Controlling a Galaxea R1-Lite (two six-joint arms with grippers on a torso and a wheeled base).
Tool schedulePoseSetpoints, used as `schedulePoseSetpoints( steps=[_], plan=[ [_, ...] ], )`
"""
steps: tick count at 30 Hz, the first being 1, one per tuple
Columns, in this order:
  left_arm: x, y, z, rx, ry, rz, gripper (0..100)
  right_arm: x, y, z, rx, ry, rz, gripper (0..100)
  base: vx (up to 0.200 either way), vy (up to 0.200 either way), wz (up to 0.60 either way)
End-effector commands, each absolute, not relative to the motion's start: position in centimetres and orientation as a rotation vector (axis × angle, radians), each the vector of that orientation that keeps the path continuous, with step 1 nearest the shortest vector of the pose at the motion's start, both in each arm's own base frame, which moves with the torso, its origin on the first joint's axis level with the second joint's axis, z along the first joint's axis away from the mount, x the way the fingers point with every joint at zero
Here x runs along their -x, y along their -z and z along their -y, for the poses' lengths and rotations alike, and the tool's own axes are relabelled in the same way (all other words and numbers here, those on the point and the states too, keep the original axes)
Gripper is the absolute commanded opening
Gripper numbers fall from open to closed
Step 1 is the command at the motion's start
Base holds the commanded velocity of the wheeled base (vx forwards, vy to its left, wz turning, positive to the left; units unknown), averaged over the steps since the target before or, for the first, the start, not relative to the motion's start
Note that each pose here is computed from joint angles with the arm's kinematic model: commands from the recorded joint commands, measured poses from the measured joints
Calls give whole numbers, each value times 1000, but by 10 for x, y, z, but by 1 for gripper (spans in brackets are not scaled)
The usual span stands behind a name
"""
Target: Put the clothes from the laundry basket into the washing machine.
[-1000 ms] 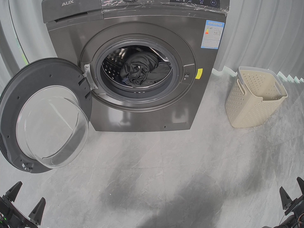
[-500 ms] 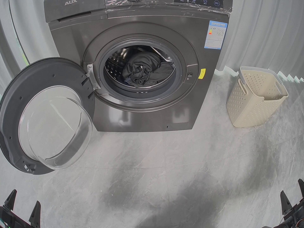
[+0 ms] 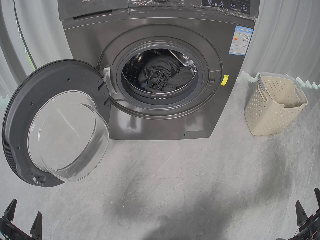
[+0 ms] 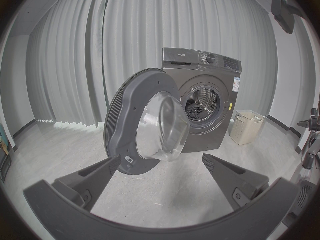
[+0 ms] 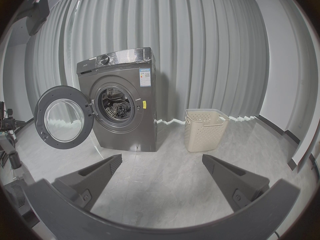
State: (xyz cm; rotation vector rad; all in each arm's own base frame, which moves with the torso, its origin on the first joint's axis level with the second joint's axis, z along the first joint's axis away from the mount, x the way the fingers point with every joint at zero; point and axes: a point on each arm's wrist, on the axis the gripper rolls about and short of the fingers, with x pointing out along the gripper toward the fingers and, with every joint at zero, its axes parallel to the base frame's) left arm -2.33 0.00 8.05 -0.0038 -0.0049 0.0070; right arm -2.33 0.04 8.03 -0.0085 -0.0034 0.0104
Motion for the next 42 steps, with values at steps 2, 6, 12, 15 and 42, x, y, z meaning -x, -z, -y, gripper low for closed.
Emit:
schedulePoseSetpoints(
  steps=[2,6,12,15,42],
  plan=[
    [23,-76,0,6,-9,0,100,22,-76,0,8,-9,-12,100,0,0,600],
    [23,-76,0,8,-11,-1,100,22,-76,0,6,-11,-11,100,0,0,300],
    [23,-76,0,8,-11,0,100,22,-76,0,8,-14,-11,100,0,0,0],
    [23,-76,0,9,-11,0,100,22,-76,0,8,-14,-12,100,0,0,0],
    [23,-76,0,3,-6,0,100,22,-76,-1,8,-17,-12,100,0,111,0]
  ],
)
